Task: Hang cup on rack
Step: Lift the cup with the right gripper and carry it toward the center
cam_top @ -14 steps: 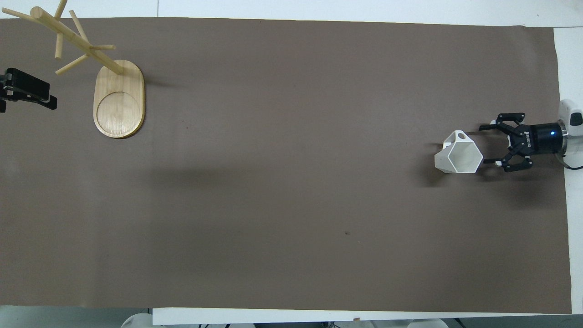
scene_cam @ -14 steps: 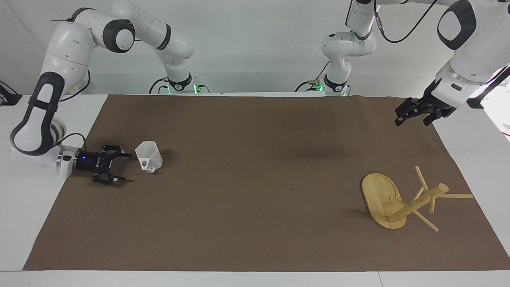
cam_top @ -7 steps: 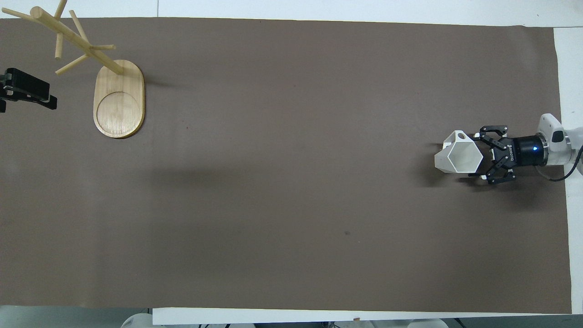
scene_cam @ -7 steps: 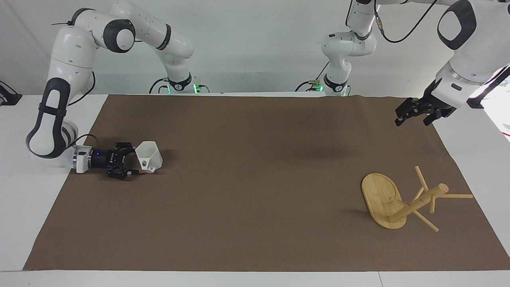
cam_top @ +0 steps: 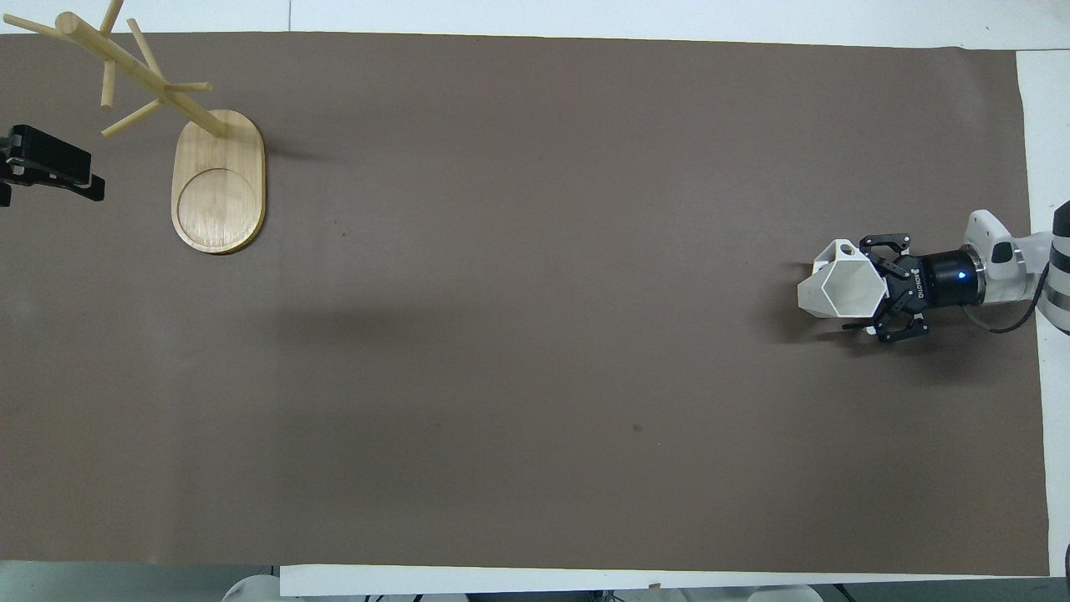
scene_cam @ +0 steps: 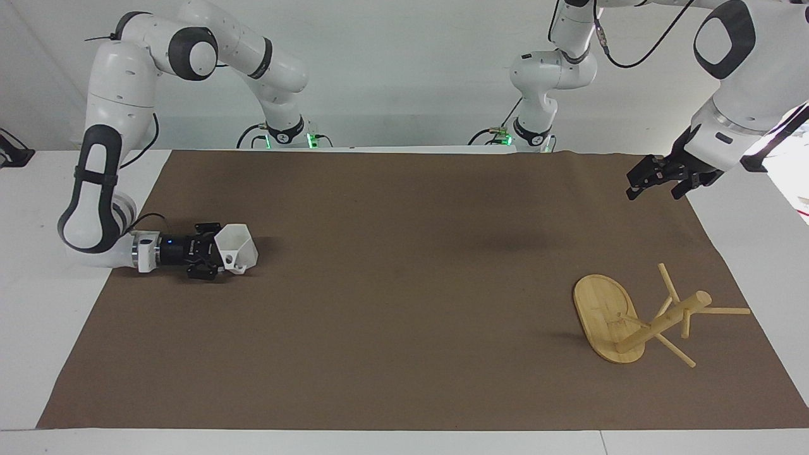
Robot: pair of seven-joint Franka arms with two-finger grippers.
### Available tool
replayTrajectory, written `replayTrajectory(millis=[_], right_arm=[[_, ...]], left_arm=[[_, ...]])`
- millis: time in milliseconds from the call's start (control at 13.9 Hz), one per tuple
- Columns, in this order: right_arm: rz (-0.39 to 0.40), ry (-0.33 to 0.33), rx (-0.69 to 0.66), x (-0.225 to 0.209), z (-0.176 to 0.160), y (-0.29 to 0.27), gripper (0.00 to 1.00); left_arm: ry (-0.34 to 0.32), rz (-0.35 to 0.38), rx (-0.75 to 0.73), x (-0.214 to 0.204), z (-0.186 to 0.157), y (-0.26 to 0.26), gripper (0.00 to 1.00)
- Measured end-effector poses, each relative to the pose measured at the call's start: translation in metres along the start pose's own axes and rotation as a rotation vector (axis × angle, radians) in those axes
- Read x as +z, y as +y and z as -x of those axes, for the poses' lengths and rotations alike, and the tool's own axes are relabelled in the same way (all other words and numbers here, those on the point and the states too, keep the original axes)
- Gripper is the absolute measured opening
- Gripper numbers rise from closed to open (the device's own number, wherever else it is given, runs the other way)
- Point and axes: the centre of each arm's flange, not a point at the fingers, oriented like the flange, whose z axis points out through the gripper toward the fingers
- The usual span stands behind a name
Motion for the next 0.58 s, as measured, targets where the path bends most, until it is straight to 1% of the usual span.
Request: replayTrajectory(millis=[144, 361, 577], right_arm=[[0.012, 0.013, -0.003, 0.002, -0.001, 0.002, 1.0], [0.001, 0.03, 0.009, 0.013, 0.002, -0.001, 1.0], [-0.01, 0.033, 0.01, 0.021, 0.0, 0.0, 1.0]], left_arm=[[0.0, 0.0, 0.0, 0.0, 0.0, 0.0, 1.0], [0.0, 0.0, 0.0, 0.0, 0.0, 0.0, 1.0], [0.0, 0.0, 0.0, 0.0, 0.0, 0.0, 1.0]])
